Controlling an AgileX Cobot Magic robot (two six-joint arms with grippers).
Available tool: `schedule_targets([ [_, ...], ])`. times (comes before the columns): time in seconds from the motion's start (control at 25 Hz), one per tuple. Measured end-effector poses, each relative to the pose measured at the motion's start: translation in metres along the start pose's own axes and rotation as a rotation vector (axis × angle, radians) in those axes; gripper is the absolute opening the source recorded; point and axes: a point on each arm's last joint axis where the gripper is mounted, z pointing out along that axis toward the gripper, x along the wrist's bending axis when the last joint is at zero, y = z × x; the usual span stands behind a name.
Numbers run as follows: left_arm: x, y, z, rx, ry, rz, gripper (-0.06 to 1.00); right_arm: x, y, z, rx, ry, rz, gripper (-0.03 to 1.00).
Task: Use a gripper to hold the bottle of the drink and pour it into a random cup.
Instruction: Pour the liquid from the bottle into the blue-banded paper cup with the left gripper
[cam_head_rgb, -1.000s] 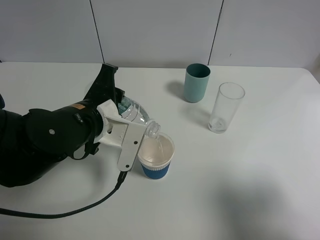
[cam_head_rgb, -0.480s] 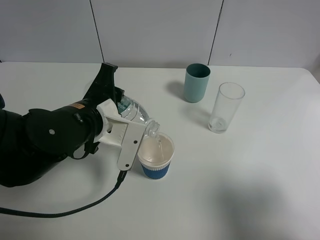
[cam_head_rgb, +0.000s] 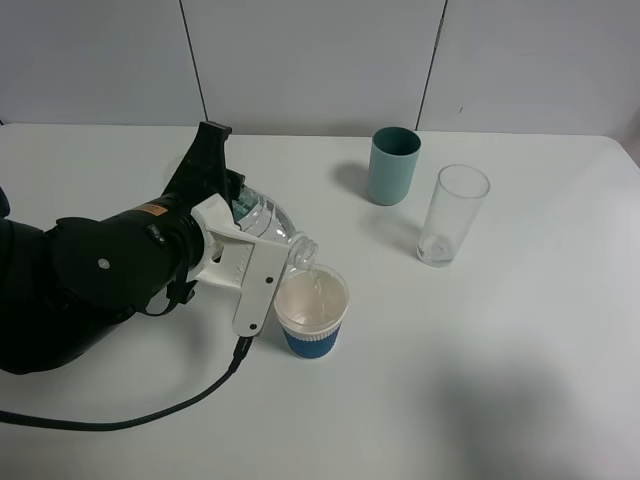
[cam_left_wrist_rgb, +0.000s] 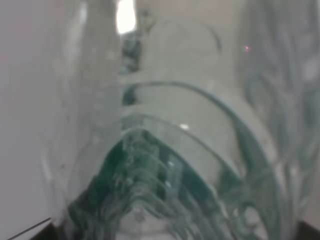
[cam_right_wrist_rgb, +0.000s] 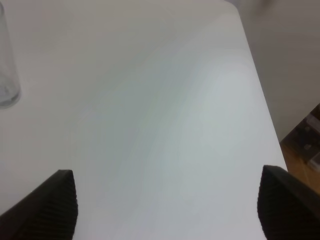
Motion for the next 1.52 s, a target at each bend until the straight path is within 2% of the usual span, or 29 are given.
schedule_targets([
  [0.4,0.0003,0.0,0.0,0.0,0.004,0.003,0.46,0.0,0.0,0.0,0.0,0.0,0.0,0.74],
  [0.64,0.004,-0.0027,-0.0001,0.03,0.044,0.016,0.46,0.0,0.0,0.0,0.0,0.0,0.0,0.74],
  [1.52,0.0044,-0.0031,-0.0001,0.035,0.048,0.016,0.46,0.0,0.0,0.0,0.0,0.0,0.0,0.74],
])
